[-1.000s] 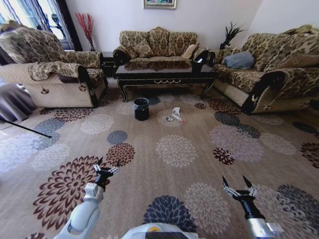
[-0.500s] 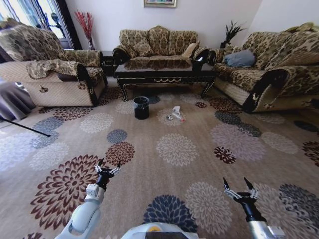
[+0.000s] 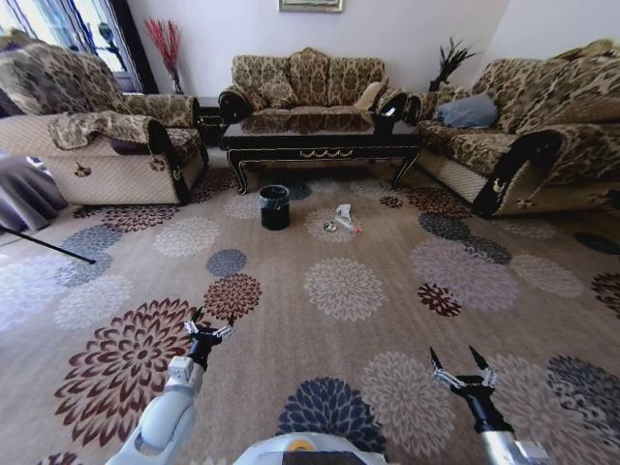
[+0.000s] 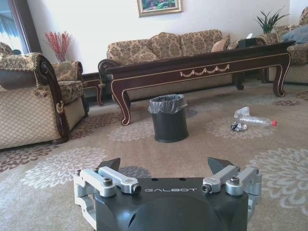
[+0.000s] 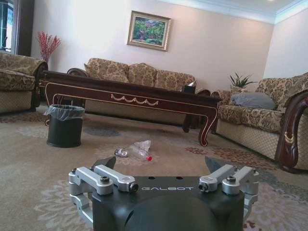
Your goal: Move to the front of the table and pick up the trash from the floor, then place it into the trash bin.
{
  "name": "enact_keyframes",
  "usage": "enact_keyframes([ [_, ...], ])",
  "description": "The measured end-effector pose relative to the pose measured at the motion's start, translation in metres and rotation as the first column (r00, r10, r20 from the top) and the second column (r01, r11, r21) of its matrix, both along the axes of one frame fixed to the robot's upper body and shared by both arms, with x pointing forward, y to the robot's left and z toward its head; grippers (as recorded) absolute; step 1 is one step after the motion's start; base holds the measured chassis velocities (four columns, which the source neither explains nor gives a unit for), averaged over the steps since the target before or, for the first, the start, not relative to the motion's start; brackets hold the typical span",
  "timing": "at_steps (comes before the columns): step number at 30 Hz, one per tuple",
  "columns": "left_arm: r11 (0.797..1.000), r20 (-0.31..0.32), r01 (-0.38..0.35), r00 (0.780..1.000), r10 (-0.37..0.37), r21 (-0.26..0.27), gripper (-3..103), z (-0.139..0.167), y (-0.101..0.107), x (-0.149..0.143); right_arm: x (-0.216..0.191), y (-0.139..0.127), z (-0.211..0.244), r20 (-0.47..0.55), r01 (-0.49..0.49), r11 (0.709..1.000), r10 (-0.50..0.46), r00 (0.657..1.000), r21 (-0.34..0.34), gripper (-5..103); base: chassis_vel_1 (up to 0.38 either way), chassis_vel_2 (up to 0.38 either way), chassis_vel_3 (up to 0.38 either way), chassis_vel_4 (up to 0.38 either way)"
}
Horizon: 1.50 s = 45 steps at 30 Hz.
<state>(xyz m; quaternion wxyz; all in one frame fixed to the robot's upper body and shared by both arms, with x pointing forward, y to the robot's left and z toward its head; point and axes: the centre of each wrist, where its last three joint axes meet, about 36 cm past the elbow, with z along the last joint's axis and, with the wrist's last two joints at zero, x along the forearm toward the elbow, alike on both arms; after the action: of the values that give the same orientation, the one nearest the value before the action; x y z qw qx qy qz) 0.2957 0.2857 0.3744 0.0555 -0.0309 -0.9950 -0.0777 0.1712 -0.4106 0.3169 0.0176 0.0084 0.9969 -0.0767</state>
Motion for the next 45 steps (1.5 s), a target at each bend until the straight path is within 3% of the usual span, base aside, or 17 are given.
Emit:
enact_keyframes([
  [8,1.0,-0.005,-0.006,1.0,0.006,-0.003,100,-0.001,0.001,-0.005,0.006,0.0,0.002,0.002,0.002,1.0,-0.002,1.0,0.007,100,0.0,0.0,0.0,0.0],
  [20,1.0,-0.009,-0.009,1.0,0.009,-0.01,100,0.005,-0.007,-0.017,0.069,0.003,0.024,0.035,-0.035,0.999,0.034,0.999,0.015,100,0.0,0.0,0.0,0.0],
  [32,1.0,-0.016,-0.009,1.0,0.01,0.005,100,0.001,-0.017,-0.027,0.088,0.001,0.021,0.026,-0.07,0.997,0.069,0.997,0.016,100,0.0,0.0,0.0,0.0],
  [36,1.0,0.069,0.001,0.998,-0.001,0.001,100,0.001,-0.02,-0.025,0.088,0.001,0.017,0.016,-0.079,0.997,0.079,0.997,0.019,100,0.0,0.0,0.0,0.0],
  [45,1.0,0.08,0.003,0.997,0.0,-0.027,100,-0.002,-0.018,-0.022,0.088,0.003,0.014,0.019,-0.081,0.996,0.081,0.997,0.025,100,-0.024,0.017,0.036,-0.021],
])
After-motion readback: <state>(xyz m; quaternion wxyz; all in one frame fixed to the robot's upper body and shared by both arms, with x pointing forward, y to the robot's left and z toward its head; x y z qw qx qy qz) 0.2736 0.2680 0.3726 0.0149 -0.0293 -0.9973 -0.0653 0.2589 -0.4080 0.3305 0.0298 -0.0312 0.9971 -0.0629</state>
